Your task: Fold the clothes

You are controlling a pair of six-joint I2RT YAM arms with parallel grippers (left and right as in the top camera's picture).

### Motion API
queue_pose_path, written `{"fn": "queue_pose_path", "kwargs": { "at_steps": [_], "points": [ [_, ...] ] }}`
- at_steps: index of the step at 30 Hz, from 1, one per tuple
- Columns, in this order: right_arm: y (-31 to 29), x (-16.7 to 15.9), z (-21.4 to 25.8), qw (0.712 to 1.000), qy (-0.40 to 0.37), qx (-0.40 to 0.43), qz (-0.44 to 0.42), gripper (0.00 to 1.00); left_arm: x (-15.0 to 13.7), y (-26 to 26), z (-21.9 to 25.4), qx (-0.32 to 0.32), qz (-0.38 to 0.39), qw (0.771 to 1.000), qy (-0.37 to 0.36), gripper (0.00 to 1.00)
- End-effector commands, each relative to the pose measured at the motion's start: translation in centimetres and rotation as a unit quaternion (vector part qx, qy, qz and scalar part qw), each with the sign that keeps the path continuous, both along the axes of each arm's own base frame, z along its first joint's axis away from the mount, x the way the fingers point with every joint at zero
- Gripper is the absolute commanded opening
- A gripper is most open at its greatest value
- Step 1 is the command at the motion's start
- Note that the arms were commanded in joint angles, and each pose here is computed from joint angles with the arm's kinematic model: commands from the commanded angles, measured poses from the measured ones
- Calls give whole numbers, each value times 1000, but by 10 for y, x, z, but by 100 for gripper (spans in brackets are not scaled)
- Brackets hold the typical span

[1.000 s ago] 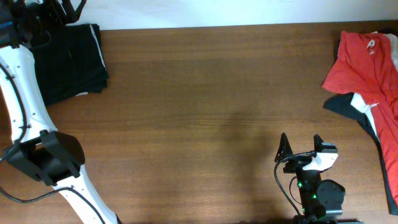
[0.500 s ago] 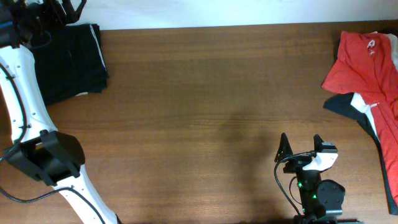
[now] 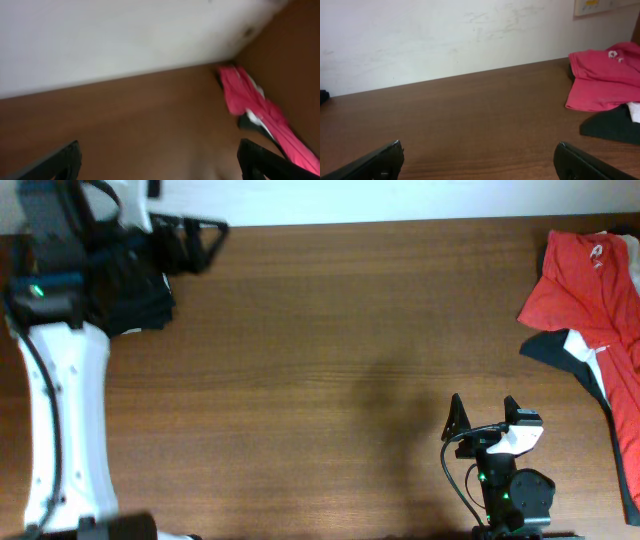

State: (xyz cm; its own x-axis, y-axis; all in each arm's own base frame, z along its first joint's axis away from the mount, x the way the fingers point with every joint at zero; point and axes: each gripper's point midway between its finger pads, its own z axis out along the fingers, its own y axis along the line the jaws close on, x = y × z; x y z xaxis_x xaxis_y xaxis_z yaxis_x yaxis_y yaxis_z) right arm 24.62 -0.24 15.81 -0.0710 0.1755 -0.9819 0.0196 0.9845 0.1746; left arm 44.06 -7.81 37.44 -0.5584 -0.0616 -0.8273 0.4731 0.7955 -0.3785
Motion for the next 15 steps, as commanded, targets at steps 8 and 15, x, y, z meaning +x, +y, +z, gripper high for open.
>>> {"fn": "queue_pose_path", "kwargs": {
  "at_steps": [8,15],
  "points": [
    [4,0,-2,1000,2,-5,11,99,-95,1,-167,184,84,975,94,99],
    [4,0,-2,1000,2,-5,11,99,-133,3,-206,156,97,982,-49,99]
  ]
}}
